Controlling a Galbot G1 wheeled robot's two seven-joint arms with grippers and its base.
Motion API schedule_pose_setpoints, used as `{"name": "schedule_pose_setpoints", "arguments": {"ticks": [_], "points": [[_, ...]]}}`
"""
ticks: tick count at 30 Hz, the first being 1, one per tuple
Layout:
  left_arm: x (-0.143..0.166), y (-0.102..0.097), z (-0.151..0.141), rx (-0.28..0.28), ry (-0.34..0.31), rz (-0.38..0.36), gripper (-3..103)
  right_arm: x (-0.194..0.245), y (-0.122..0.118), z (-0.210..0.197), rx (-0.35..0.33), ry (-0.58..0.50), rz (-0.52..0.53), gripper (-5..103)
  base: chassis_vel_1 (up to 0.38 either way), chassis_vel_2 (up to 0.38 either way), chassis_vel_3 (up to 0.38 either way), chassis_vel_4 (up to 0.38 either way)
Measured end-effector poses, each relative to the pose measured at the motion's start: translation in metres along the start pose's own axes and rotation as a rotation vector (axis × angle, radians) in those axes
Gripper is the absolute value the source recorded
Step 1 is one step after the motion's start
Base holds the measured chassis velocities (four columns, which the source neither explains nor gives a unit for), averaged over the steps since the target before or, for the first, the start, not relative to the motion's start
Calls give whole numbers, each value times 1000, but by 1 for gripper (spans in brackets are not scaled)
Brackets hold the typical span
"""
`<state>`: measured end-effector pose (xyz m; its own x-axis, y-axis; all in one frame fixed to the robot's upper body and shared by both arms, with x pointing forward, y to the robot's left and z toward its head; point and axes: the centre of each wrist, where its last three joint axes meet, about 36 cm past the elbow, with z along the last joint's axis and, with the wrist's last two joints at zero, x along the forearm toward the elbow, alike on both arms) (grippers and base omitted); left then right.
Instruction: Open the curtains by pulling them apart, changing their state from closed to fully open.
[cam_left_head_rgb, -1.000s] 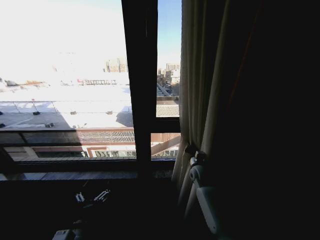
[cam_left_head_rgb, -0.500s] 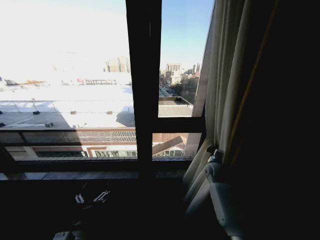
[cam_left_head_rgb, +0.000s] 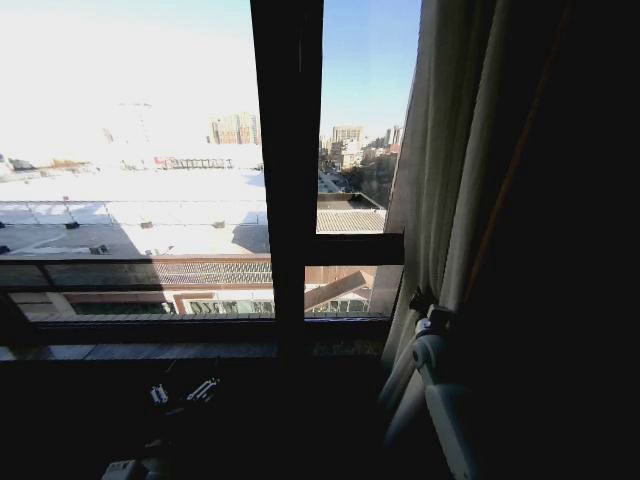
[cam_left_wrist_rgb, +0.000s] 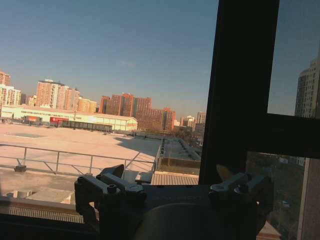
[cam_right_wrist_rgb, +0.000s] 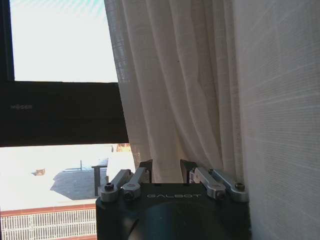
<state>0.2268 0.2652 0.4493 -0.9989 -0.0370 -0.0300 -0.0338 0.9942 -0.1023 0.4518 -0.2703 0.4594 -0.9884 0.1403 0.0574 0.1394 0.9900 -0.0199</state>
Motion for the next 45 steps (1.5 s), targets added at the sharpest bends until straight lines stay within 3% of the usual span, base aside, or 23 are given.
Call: {"name": "schedule_pose_setpoints", "arguments": {"ticks": [4, 8, 11, 12, 15, 19, 31, 45], "points": [[-8, 1, -1, 10, -4, -8, 100, 55, 7, 10, 11, 9, -105, 51, 0, 0, 0, 0], [-9, 2, -1, 12, 6, -7, 100, 77, 8, 8, 4, 6, -120, 56, 0, 0, 0, 0], [-11, 6, -6, 2, 24, 7, 100, 104, 8, -1, 10, -4, -144, 73, 0, 0, 0, 0], [-11, 6, -6, 2, 24, 7, 100, 104, 8, -1, 10, -4, -144, 73, 0, 0, 0, 0], [-13, 9, -9, -9, 25, 10, 100, 116, 4, -2, 50, -11, -162, 89, 0, 0, 0, 0], [-15, 8, -9, -9, 34, 1, 100, 123, 4, -4, 38, -10, -158, 97, 0, 0, 0, 0], [-12, 6, -15, -9, 55, 6, 100, 125, 13, -9, 44, -34, -168, 100, 81, 73, -71, -86], [-18, 2, -21, -12, 21, -9, 100, 126, 20, -3, 70, -37, -167, 100, 279, 280, -282, -283]]}}
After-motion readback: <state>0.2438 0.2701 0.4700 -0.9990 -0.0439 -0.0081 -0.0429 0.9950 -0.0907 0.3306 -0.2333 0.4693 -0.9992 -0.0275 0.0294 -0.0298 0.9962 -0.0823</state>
